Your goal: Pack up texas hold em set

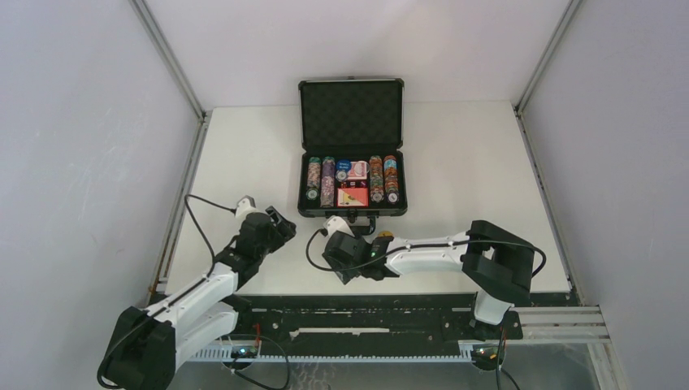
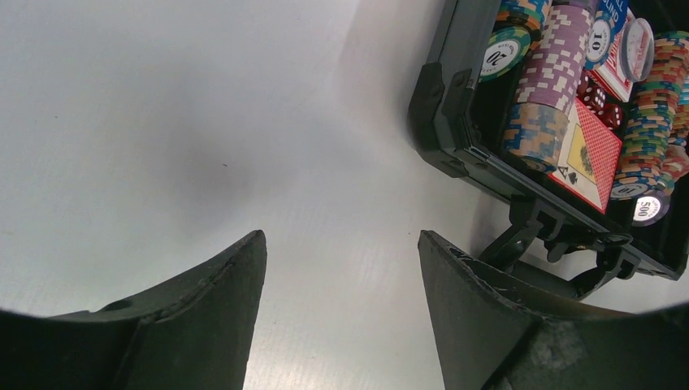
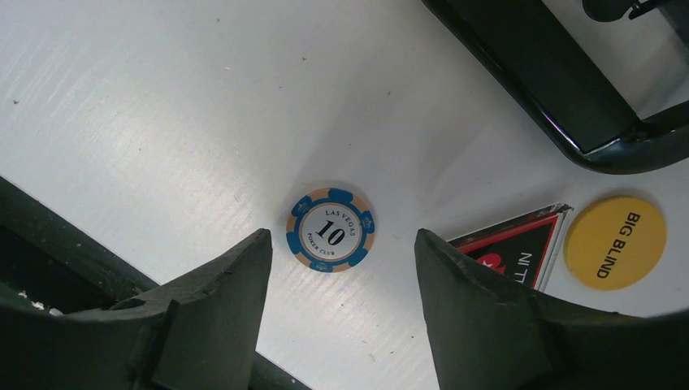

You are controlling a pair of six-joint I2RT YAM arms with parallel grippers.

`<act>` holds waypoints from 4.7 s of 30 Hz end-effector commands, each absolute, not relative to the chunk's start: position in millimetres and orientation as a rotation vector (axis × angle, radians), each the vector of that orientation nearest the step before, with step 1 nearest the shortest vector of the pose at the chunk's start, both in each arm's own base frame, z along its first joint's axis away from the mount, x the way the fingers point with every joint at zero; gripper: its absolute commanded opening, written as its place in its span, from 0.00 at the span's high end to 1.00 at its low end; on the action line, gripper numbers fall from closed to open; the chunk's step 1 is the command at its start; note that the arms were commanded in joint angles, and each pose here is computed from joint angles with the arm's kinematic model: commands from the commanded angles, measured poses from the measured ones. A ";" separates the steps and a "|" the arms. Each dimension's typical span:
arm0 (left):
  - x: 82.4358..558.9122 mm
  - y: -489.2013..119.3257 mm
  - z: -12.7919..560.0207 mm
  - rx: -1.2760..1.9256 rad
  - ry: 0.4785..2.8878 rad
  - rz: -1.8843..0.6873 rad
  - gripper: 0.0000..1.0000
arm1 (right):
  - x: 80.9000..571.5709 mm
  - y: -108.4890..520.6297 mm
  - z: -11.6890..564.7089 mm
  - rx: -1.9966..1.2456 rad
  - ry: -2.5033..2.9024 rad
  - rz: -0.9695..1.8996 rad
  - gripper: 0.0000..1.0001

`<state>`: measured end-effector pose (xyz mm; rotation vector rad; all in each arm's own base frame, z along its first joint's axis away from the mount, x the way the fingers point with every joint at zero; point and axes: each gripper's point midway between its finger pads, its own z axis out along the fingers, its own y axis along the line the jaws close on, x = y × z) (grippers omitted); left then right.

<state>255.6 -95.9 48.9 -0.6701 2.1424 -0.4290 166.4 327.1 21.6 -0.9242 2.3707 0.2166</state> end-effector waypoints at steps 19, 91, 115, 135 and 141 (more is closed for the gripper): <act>267.5 -104.5 67.1 -0.620 2.107 -0.465 0.27 | 165.6 338.9 17.5 -0.897 2.384 0.277 0.44; 266.0 -107.2 73.4 -0.602 2.094 -0.494 0.28 | 156.2 331.1 3.8 -0.905 2.560 0.334 0.40; 266.7 -107.2 73.0 -0.601 2.095 -0.491 0.28 | 162.5 329.8 15.0 -0.887 2.526 0.315 0.54; 266.6 -107.3 75.3 -0.598 2.088 -0.497 0.28 | 162.4 336.8 24.2 -0.932 2.532 0.326 0.28; 266.0 -106.7 76.3 -0.597 2.084 -0.498 0.28 | 157.2 344.2 25.4 -0.979 2.542 0.321 0.28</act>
